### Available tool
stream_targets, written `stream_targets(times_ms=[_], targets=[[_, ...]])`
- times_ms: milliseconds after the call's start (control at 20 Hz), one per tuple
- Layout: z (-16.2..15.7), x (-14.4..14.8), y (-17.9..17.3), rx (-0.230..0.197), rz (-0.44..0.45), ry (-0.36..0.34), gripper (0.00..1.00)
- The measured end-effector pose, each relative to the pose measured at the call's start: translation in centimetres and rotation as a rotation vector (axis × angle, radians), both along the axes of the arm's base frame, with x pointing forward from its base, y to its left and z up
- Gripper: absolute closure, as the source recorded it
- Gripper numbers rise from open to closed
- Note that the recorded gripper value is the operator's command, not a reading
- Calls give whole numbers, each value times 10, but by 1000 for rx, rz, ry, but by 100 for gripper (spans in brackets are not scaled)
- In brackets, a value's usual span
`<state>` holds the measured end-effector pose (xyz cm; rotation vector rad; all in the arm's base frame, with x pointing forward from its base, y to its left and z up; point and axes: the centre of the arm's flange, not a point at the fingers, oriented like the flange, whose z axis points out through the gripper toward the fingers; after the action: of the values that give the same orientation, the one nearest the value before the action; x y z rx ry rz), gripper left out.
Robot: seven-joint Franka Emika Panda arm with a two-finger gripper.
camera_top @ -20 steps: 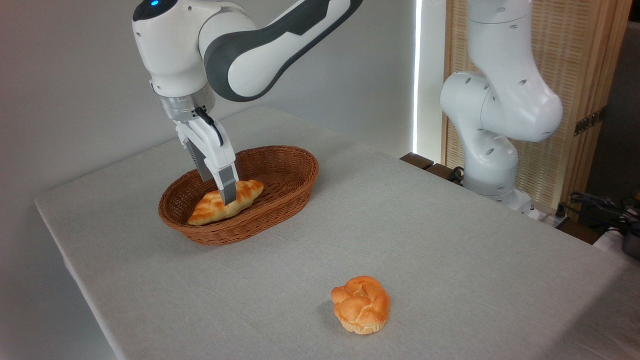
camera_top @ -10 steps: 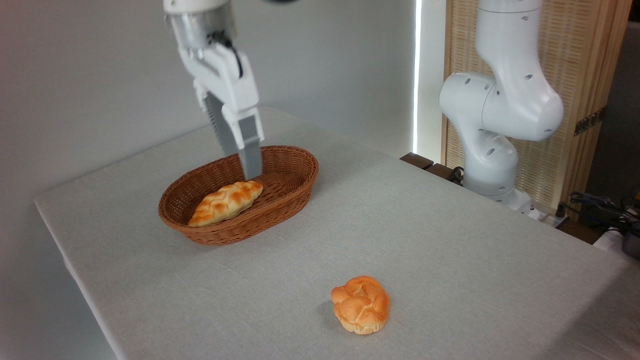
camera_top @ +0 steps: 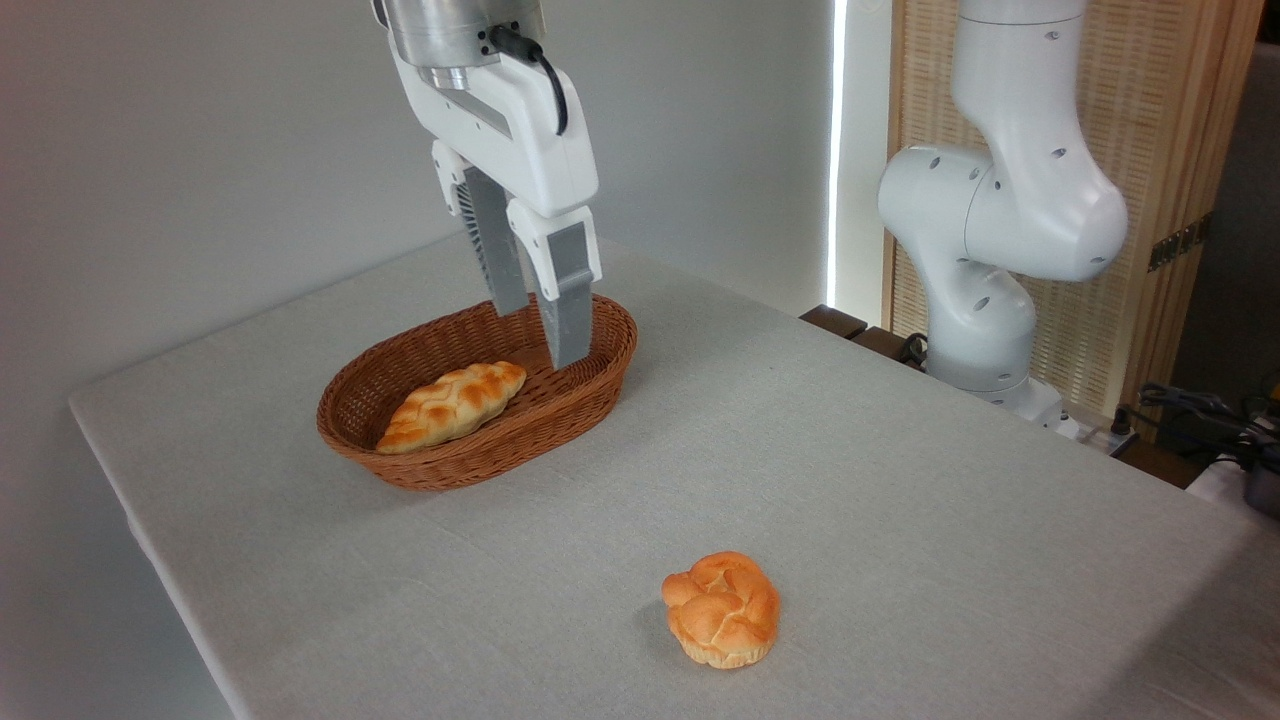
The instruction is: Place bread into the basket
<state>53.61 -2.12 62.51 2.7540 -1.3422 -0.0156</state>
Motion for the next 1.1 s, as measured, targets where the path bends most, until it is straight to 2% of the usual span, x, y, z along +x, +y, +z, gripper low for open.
stream_targets(times_ms=[300,500,900,1100], targets=[[0,-1,2,-1,8,10,0],[5,6,-20,-3,84,-54,0],[5,8,-21,-2,114,-63,0],[4,8,-19,32,109,-64,0]])
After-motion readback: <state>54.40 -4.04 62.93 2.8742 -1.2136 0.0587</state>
